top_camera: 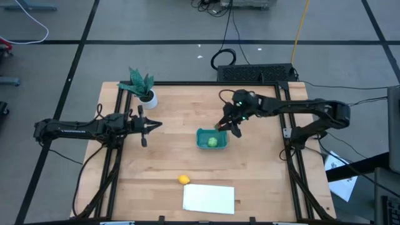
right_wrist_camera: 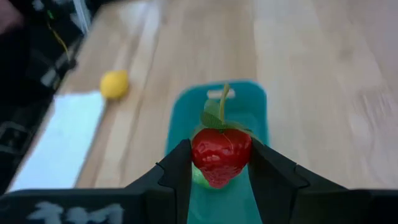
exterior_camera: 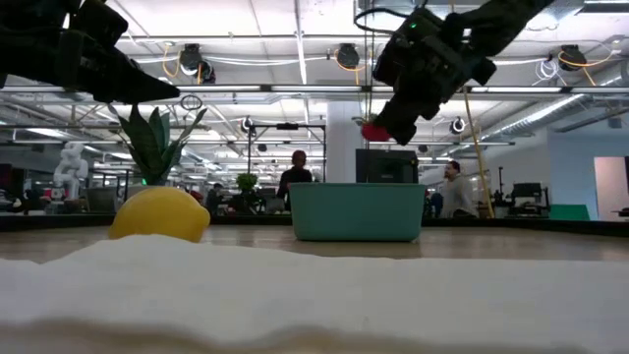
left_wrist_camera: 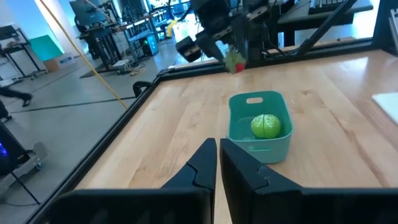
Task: Pick and placing Produce into tupperware
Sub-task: Put the red strawberry into the blue bin
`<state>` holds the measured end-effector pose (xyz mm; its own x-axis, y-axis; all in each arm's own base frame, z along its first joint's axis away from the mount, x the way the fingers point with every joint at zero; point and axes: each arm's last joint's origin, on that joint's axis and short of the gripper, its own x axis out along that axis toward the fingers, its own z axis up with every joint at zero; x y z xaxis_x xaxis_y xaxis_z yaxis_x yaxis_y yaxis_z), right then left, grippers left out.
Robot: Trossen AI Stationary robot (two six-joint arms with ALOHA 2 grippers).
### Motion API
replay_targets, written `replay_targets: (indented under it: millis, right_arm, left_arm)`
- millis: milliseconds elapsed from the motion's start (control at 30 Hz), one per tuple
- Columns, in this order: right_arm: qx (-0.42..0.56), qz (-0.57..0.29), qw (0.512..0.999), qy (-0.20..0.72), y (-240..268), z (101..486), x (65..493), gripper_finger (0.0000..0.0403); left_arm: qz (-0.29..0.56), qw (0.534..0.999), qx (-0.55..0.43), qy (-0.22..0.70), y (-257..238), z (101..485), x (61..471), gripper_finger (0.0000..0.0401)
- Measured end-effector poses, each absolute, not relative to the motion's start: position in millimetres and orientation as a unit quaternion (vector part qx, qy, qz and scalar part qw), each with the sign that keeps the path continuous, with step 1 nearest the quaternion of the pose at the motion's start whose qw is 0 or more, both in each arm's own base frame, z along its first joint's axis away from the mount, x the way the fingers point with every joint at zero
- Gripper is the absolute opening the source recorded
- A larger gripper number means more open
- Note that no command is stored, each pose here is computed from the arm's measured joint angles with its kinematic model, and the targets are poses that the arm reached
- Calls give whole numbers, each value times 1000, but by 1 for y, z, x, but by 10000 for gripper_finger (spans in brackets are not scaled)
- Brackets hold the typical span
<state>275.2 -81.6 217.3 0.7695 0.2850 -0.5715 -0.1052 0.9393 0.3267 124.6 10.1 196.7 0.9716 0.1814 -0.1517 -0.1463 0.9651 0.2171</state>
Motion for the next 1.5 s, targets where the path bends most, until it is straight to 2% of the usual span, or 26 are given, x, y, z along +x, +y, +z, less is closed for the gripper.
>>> replay_targets:
  millis: [267, 467, 700, 933, 1233, 1500]
  right_arm:
    - [130, 130, 889, 420, -88, 220, 295, 119]
    - [92, 165, 871, 454, -89, 220, 304, 119]
    - [68, 189, 852, 483, -91, 207, 315, 119]
    - [-8, 210, 821, 531, -85, 200, 331, 119]
    - [-91, 261, 814, 511, -79, 201, 343, 119]
    - [-175, 282, 794, 510, -77, 199, 343, 119]
  left_arm:
    - [83, 987, 105, 86, 10, 197, 125, 15]
    - [83, 987, 105, 86, 10, 197, 125, 2]
    - [83, 987, 106, 86, 10, 197, 125, 22]
    - [83, 987, 107, 86, 10, 197, 125, 24]
    - [83, 987, 110, 86, 10, 197, 125, 2]
    - [83, 987, 109, 86, 10, 197, 125, 24]
